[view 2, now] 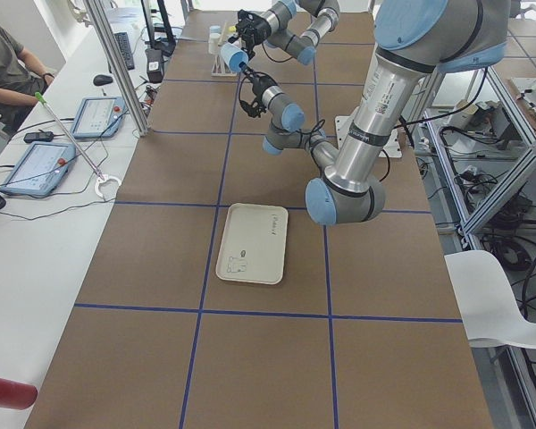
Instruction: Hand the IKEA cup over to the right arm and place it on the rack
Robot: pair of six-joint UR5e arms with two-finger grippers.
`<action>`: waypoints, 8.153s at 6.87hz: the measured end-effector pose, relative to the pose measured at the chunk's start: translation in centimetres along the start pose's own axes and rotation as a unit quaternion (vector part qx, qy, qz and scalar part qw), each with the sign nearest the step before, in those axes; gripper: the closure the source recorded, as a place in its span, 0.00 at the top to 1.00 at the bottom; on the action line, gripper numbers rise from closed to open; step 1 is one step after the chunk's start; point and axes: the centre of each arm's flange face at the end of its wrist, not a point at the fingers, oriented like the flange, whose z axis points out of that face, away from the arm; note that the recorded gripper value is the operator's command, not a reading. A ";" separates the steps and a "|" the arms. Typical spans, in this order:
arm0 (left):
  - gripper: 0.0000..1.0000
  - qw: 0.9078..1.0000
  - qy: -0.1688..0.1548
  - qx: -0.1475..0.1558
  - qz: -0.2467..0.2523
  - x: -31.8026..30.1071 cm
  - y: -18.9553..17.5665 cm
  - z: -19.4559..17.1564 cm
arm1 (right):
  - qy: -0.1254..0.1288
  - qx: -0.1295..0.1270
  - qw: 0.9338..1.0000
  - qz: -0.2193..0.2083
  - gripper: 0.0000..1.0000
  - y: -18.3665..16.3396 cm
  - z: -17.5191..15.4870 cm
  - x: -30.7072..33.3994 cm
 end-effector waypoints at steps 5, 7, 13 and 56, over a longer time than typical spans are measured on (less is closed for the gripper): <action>0.00 1.000 0.002 0.001 -0.016 -1.9 1.3 -0.1 | 0.002 0.001 1.000 0.000 0.98 -0.1 0.0 0.2; 0.00 1.000 0.002 0.000 -0.017 -1.9 1.4 -0.1 | 0.002 0.001 1.000 0.000 0.96 -0.1 0.0 0.2; 0.00 1.000 0.006 -0.006 -0.021 -1.7 2.0 0.1 | 0.003 0.001 1.000 0.000 0.80 -0.1 0.0 0.2; 1.00 0.736 -0.365 0.105 0.560 12.7 -3.4 -11.9 | 0.493 0.191 0.676 -0.514 0.00 -33.0 -11.0 19.0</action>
